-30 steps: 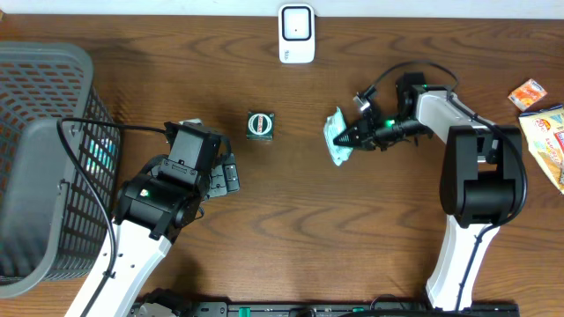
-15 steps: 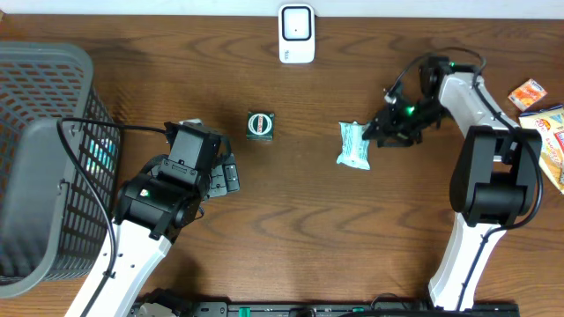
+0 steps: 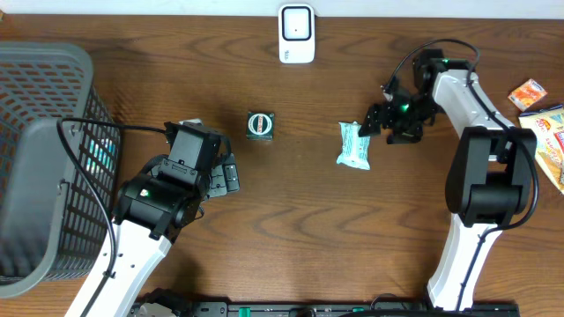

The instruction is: Scan the item barcode

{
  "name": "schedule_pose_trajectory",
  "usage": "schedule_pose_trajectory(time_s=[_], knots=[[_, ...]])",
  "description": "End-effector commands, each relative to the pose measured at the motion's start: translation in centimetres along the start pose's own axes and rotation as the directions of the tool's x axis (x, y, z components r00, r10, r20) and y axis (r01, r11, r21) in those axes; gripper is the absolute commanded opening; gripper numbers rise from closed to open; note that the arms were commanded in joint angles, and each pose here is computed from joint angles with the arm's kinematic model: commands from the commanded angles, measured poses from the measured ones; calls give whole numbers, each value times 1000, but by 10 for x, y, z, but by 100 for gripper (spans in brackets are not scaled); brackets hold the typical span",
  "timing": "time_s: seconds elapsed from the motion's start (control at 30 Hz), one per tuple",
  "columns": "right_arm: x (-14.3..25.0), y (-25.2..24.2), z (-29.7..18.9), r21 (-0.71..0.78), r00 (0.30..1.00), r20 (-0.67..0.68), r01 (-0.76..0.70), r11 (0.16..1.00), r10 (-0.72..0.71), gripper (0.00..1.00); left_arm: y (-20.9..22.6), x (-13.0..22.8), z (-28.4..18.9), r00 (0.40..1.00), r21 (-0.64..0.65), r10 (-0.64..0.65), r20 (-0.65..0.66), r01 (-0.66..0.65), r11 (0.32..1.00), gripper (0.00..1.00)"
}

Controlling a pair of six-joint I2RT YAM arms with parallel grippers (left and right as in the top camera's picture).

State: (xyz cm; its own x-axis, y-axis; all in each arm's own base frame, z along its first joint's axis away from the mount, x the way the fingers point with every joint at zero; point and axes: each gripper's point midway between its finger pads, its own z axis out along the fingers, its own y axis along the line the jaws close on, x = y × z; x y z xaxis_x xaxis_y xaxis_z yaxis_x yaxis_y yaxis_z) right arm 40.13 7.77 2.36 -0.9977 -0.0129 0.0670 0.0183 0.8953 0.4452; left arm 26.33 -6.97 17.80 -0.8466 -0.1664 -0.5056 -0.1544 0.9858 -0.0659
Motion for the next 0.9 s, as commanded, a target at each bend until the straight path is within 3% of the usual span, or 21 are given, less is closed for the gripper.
schedule_pose_trajectory(time_s=[0.0,0.07,0.17,0.23,0.3,0.33,0.6,0.87], knots=[[6,5,12,13,1000,-15,17,1000,-17,82,3,-2,0,1000,-17,0,7,1,1000,98],[6,7,19,13,1000,-11,18,1000,-17,79,3,-2,0,1000,-17,0,6,0,1000,98],[8,12,28,10,1000,-12,22,1000,-22,63,3,-2,0,1000,-17,0,7,1,1000,98],[10,19,35,1,999,-18,40,999,-40,30,3,-2,0,1000,-17,0,6,1,1000,98],[12,25,38,-2,998,-27,54,999,-54,4,3,-2,0,1000,-17,0,6,1,1000,98],[13,29,39,-8,998,-30,62,998,-62,1,3,-2,0,1000,-17,0,7,1,1000,97],[9,80,30,-239,988,3,149,959,-152,1,3,-2,0,1000,-17,0,7,1,1000,98],[0,144,-28,-483,896,255,443,755,-363,1,3,-2,0,1000,-17,0,7,1,1000,98]])
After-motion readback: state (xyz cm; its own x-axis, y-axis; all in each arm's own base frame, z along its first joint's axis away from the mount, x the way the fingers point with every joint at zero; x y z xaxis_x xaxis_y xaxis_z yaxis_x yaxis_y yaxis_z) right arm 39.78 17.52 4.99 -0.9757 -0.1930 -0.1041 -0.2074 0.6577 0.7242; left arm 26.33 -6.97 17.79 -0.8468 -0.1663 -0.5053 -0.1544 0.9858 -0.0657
